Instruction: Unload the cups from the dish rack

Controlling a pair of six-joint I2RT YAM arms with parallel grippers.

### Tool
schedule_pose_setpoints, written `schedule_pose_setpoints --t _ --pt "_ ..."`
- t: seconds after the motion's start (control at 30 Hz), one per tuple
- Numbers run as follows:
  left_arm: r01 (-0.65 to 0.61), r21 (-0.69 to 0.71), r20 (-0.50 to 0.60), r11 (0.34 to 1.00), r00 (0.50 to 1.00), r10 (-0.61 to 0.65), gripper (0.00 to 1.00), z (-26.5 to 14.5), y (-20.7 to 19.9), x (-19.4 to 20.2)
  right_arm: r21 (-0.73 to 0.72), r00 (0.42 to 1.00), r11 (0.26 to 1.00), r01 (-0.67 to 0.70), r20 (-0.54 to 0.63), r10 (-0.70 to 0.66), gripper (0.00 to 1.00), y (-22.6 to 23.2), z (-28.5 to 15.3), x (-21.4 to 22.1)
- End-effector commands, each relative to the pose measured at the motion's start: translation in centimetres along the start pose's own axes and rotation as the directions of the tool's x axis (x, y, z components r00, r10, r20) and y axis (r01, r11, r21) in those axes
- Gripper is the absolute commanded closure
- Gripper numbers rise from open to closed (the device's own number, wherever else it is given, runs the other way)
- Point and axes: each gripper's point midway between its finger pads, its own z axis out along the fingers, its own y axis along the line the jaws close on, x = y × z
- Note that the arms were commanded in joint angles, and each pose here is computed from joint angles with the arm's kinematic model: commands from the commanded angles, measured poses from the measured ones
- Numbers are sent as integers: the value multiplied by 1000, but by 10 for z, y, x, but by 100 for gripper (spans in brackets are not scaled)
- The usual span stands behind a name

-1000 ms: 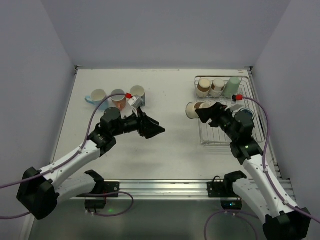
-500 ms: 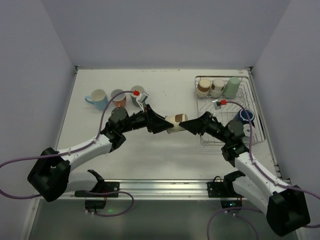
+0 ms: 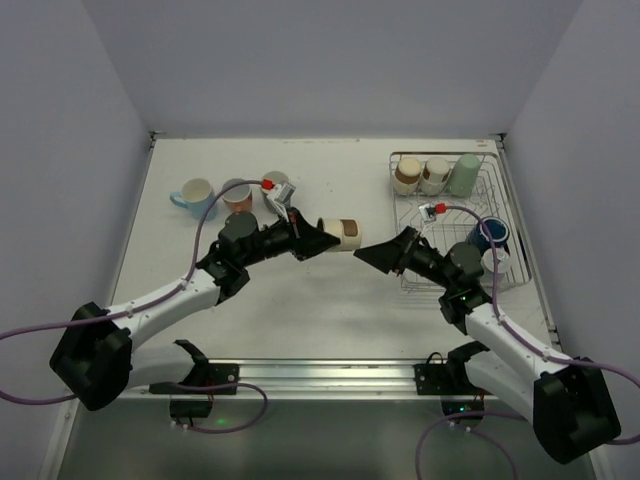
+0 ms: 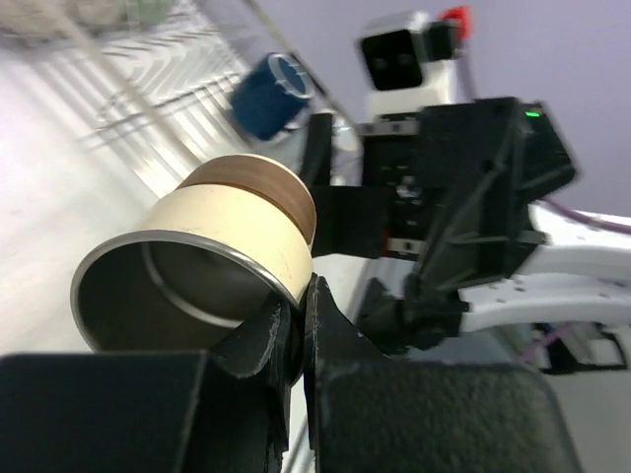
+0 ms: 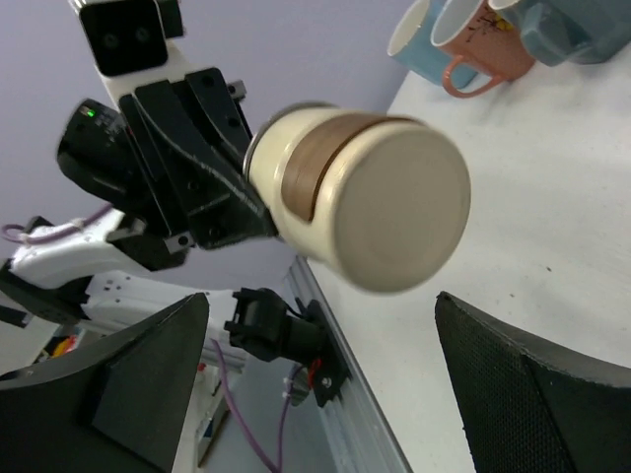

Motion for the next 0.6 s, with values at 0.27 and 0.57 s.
schedule_pose_setpoints --t 0.27,0.57 --pt "-357 -737 -383 574 920 80 100 -114 141 14 353 977 915 196 5 -212 1 -48 -26 -12" --pt "-447 -841 -480 306 876 -40 100 -181 194 -9 356 975 909 218 -33 -221 1 -52 -30 -3"
